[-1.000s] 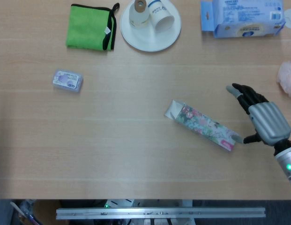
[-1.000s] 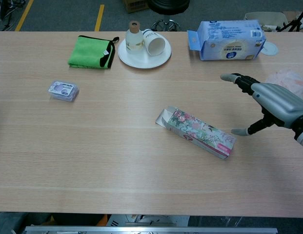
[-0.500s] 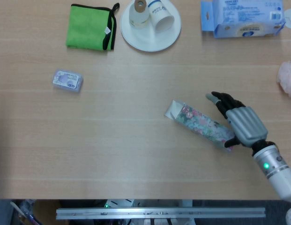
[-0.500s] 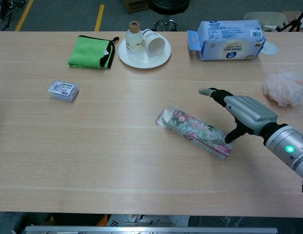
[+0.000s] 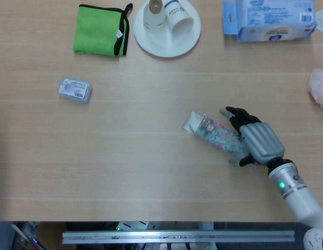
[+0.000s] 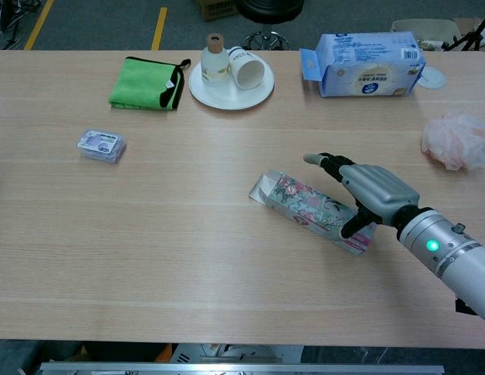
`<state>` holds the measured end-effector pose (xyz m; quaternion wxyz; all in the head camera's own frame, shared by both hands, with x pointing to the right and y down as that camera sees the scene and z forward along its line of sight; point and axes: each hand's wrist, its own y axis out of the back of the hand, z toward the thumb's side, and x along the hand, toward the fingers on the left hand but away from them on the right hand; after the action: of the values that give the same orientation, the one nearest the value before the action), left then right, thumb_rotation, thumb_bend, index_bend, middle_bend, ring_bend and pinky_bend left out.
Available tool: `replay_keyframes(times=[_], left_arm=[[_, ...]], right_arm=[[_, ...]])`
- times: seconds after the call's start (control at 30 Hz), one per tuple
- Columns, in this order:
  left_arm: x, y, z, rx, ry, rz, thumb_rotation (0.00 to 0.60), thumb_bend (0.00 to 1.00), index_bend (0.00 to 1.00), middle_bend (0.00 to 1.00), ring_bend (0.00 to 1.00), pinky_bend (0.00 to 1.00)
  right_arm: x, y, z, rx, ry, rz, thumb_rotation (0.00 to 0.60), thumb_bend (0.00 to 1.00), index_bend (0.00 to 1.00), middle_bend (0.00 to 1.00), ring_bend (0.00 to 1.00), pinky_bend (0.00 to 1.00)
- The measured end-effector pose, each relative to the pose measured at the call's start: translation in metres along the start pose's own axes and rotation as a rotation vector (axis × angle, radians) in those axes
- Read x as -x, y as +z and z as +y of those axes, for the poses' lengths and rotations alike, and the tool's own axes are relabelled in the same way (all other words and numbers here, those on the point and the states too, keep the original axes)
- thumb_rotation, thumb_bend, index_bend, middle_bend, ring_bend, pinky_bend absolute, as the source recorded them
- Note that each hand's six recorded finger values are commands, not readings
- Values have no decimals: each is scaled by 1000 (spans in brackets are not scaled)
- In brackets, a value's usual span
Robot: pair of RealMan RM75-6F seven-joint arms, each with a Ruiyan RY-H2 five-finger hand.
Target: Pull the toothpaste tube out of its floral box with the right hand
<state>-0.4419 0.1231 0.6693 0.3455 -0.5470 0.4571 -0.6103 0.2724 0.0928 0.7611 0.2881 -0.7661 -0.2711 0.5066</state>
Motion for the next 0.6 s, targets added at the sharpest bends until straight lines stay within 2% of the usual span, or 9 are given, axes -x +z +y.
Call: replay_keyframes(times=[0.37,0.6], left_arm=[[1,-2,-2,8,-3,5,600,112,0,0,0,195],[2,-4,-3,12,-6,8,600,112,0,0,0,196]], right_arm=[[6,-2,-8,1,18,-54,600,0,0,72,34,197],[8,0,-11,12,41,-62,600,0,0,81,44,203]])
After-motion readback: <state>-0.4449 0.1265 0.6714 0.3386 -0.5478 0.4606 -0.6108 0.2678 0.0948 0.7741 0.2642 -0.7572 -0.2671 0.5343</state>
